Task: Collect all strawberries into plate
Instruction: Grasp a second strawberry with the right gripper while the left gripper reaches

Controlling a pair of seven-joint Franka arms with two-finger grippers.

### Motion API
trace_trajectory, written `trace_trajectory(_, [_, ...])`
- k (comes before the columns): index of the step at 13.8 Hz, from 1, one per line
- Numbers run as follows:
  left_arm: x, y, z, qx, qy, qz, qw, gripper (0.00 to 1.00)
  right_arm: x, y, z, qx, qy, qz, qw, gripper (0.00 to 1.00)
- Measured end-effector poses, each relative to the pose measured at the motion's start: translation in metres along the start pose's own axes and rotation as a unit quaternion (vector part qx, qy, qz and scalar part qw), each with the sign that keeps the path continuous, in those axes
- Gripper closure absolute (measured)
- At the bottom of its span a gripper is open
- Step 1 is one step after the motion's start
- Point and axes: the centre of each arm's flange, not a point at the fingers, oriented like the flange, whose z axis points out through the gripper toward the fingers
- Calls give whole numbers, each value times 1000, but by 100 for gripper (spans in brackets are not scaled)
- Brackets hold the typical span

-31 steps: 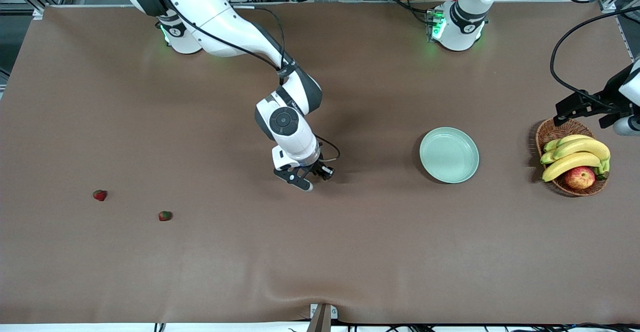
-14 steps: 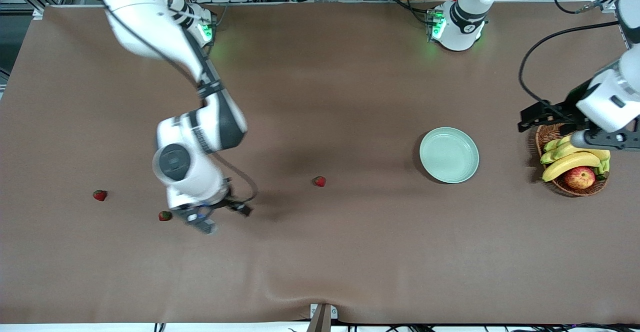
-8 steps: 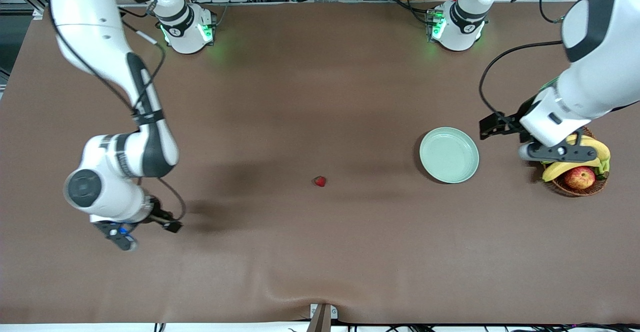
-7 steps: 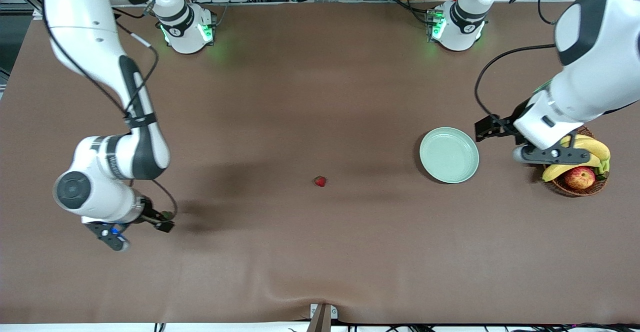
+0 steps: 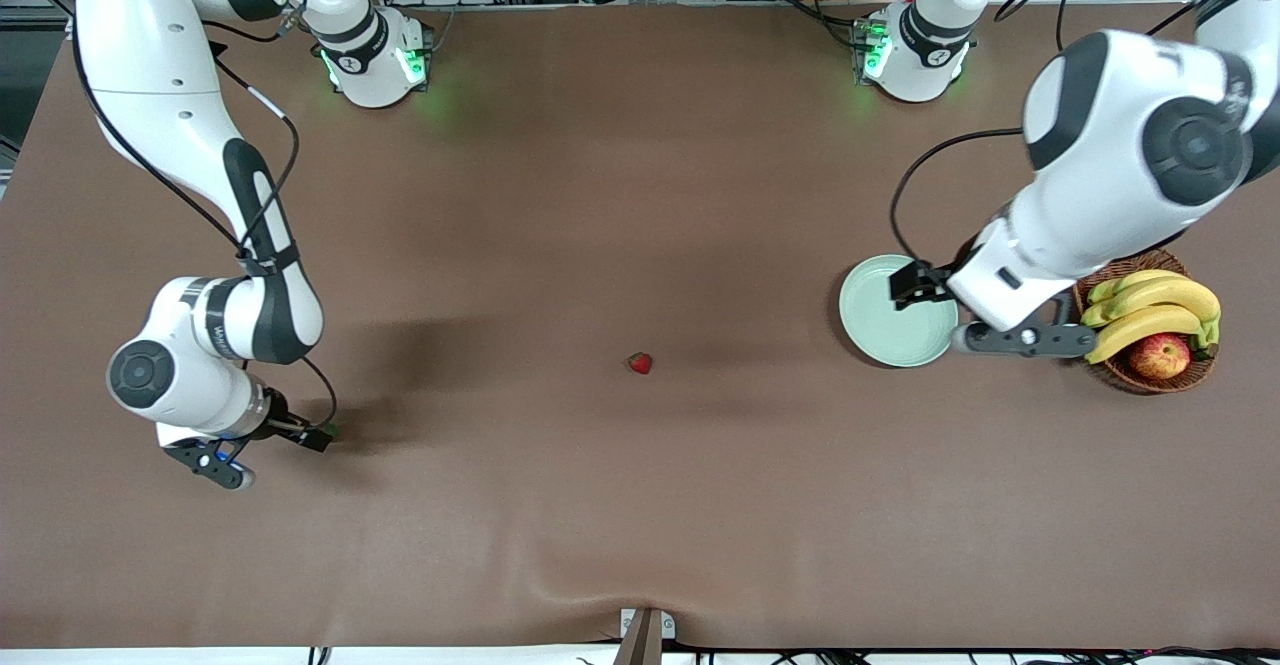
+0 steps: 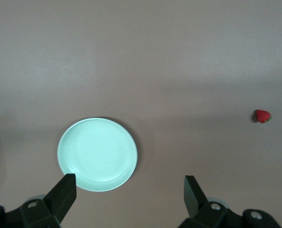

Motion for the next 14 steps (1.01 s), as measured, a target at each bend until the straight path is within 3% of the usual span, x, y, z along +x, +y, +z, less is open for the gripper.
trace_trajectory(7, [22, 44, 64, -35, 12, -1, 999, 0, -6, -2, 15, 19, -11, 20, 1000, 0])
trace_trajectory(14, [10, 140, 118, -43, 27, -27, 998, 0, -7, -1, 31, 25, -15, 32, 999, 0])
